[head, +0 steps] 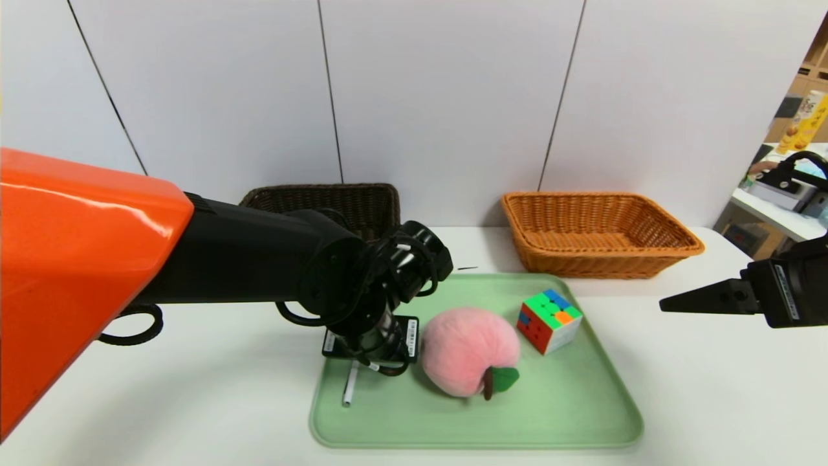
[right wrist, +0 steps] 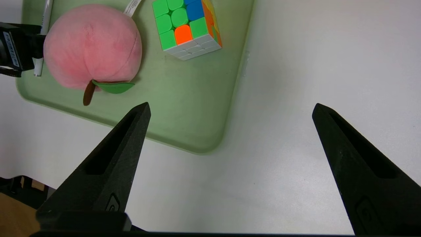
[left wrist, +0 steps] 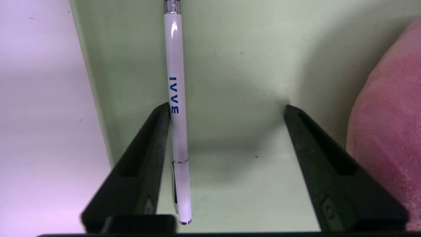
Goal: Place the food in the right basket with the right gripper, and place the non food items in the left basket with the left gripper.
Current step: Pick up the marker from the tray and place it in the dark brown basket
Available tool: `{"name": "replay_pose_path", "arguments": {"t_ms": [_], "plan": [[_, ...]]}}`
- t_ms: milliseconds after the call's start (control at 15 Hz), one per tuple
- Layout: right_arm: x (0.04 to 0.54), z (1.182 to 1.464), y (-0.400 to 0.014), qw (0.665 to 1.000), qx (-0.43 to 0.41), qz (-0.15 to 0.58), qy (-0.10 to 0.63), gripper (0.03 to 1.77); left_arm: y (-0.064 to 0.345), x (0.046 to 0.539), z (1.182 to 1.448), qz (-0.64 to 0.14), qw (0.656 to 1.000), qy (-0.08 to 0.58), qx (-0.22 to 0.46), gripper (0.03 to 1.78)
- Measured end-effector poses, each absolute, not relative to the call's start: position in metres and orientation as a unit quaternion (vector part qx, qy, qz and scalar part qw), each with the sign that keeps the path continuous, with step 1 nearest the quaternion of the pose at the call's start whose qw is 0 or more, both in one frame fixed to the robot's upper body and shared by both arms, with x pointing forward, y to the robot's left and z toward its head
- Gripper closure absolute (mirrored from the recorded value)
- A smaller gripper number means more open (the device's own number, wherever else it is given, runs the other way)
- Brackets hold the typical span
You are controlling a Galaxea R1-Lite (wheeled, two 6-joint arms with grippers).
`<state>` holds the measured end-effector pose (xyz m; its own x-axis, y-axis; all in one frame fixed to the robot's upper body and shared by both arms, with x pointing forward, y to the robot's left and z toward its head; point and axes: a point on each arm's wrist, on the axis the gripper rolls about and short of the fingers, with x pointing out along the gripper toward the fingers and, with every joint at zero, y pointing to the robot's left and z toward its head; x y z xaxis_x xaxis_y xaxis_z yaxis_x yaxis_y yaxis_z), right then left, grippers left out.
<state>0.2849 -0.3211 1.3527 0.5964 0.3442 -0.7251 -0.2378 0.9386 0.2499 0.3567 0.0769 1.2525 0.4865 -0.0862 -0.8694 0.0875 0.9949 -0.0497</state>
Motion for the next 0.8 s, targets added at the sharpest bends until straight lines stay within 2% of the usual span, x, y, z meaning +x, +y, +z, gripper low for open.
{"name": "replay_pose_path", "arguments": {"t_ms": [267,333,400,800], "plan": [[0.2852,1.3527,-0.3211,0.891,0.063,0.163,0.419,0.10,0.0766,0.3572,1.2518,-0.050,0.862,0.504,0.001,1.10],[0.2852,1.3527,-0.3211,0.891,0.063,0.163,0.419,0.10,0.0765,0.3573,1.2513,-0.049,0.862,0.505,0.001,1.54],[0.2852,1.3529,-0.3211,0.891,0.063,0.163,0.418,0.10,0.0765,0.3574,1.2511,-0.049,0.862,0.505,0.001,1.75],[0.2851,1.3529,-0.3216,0.892,0.064,0.162,0.418,0.10,0.0765,0.3572,1.2501,-0.048,0.861,0.506,0.002,1.75]]}}
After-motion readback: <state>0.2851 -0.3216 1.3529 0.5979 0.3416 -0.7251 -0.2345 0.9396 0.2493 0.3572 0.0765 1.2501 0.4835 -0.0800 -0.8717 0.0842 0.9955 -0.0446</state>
